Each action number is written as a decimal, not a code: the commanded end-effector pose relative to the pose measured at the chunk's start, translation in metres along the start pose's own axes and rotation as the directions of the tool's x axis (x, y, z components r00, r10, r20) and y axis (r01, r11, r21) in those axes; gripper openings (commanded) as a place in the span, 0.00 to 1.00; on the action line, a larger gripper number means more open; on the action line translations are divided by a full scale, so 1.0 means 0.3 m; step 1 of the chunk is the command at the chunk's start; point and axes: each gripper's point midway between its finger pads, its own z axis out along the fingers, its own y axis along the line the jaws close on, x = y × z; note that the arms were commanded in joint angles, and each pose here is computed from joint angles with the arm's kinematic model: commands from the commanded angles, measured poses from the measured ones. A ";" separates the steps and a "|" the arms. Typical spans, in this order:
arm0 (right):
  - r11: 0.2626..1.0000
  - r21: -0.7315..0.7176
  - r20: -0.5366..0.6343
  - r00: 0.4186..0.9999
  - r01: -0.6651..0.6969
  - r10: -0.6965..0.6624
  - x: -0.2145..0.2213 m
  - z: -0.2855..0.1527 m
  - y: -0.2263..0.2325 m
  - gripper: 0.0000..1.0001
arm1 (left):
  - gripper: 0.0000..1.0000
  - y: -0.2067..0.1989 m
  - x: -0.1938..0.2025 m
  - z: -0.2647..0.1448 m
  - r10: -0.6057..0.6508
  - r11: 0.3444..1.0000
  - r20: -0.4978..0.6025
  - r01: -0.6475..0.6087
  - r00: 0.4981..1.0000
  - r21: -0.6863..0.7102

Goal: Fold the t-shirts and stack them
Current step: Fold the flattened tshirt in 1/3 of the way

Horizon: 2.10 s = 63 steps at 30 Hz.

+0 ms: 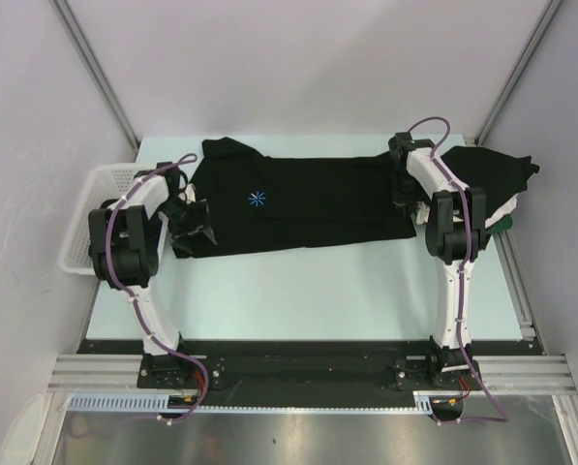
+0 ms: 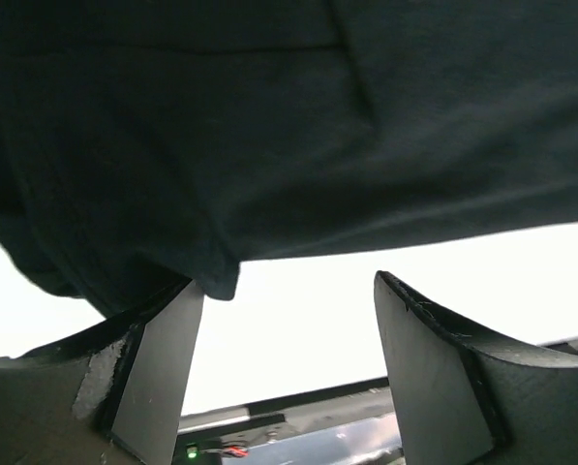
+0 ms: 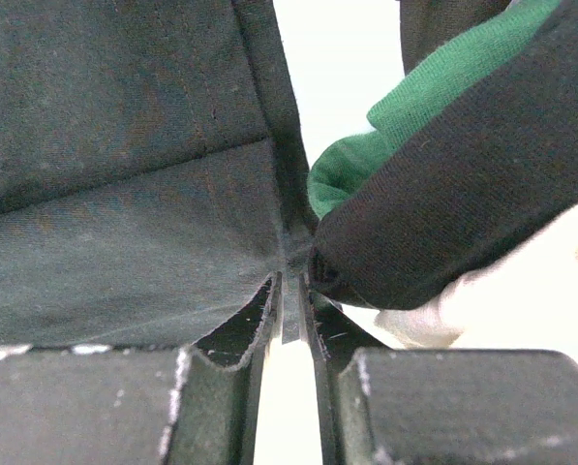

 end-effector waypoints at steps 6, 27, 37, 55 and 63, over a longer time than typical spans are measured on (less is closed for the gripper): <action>1.000 0.011 0.036 0.999 -0.007 0.006 -0.015 -0.049 -0.021 0.17 | 0.77 0.029 -0.108 -0.088 -0.081 0.990 0.136 0.065 0.987 0.123; 1.000 -0.002 0.030 0.999 -0.012 0.012 -0.014 -0.039 -0.015 0.18 | 0.85 -0.054 -0.036 -0.039 -0.017 0.986 0.014 0.014 1.000 0.167; 1.000 -0.012 0.031 0.999 -0.019 0.019 -0.018 -0.037 -0.016 0.18 | 0.99 -0.079 -0.015 -0.019 0.056 0.993 0.000 -0.055 0.998 0.100; 0.999 -0.038 0.024 0.999 -0.024 0.025 -0.027 -0.025 0.001 0.19 | 0.99 -0.134 0.029 -0.017 0.114 0.987 -0.036 -0.109 0.993 0.121; 0.999 -0.046 0.019 0.999 -0.028 0.029 -0.022 -0.025 -0.001 0.19 | 1.00 -0.192 0.052 0.001 0.176 0.977 -0.057 -0.168 0.983 0.129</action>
